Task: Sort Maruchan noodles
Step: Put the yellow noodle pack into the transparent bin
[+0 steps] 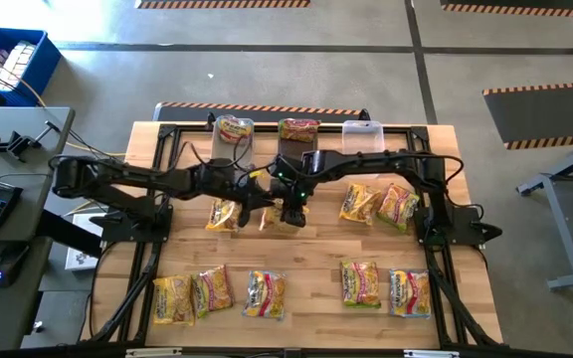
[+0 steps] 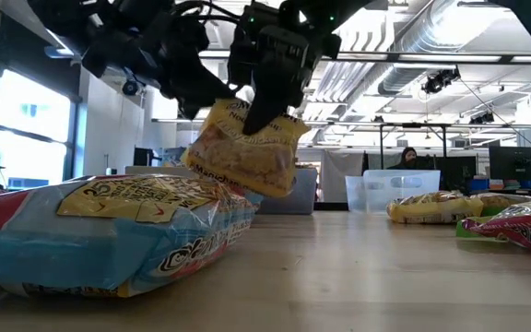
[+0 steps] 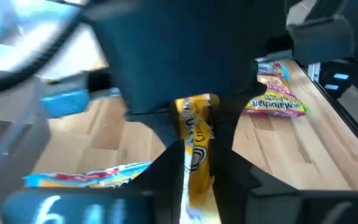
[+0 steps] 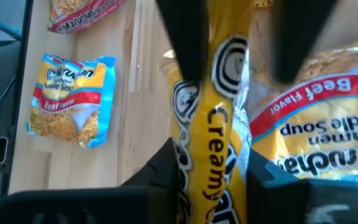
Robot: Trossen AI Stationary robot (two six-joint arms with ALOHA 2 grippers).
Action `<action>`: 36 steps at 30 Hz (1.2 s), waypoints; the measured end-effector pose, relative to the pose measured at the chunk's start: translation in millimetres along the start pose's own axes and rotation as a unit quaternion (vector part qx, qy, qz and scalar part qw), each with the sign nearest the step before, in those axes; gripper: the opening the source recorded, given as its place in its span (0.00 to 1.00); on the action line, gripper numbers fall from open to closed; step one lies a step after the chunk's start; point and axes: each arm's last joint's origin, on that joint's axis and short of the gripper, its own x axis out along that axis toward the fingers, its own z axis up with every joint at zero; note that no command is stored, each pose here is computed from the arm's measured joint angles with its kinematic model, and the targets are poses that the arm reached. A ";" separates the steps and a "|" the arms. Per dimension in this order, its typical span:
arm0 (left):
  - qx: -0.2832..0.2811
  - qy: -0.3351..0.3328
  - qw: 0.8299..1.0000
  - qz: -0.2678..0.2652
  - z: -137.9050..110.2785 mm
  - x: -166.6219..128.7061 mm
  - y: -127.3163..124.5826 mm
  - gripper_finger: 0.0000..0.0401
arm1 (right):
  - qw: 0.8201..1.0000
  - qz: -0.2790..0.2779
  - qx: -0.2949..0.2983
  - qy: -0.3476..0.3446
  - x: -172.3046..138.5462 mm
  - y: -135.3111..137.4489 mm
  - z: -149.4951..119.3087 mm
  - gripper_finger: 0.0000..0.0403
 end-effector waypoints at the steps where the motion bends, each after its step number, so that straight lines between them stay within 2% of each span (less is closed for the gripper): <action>1: 0.001 -0.008 1.000 0.002 1.3 -4.5 0.2 0.20 | 1.000 -0.004 -0.001 0.003 -3.4 1.2 0.3 0.18; 7: 0.016 -0.084 0.996 0.015 -9.5 -34.5 -1.0 0.25 | 0.995 -0.082 -0.049 0.029 -42.9 10.1 3.9 0.22; 12: -0.003 -0.148 0.989 0.012 -34.6 -51.5 -1.2 0.23 | 0.978 -0.180 -0.084 0.058 -100.7 3.9 -1.3 0.19; 15: -0.019 -0.154 0.988 0.016 -49.3 -55.9 0.6 0.22 | 0.958 -0.256 -0.080 0.103 -137.2 -12.2 -14.8 0.19; 18: -0.032 -0.157 0.987 0.027 -58.0 -58.6 2.4 0.21 | 0.939 -0.308 -0.074 0.135 -172.6 -31.8 -30.6 0.19; 21: -0.043 -0.151 0.987 0.036 -62.6 -59.0 3.5 0.20 | 0.925 -0.339 -0.066 0.159 -201.6 -55.8 -46.2 0.19; 24: -0.044 -0.152 0.987 0.035 -62.4 -59.0 3.4 0.20 | 0.922 -0.345 -0.053 0.168 -222.6 -83.1 -61.7 0.19; 29: -0.048 -0.150 0.987 0.035 -62.7 -58.9 3.4 0.20 | 0.918 -0.347 -0.029 0.191 -233.7 -124.1 -94.2 0.19; 36: -0.049 -0.151 0.986 0.040 -62.7 -59.0 3.7 0.20 | 0.917 -0.347 -0.031 0.194 -215.3 -166.3 -132.9 0.19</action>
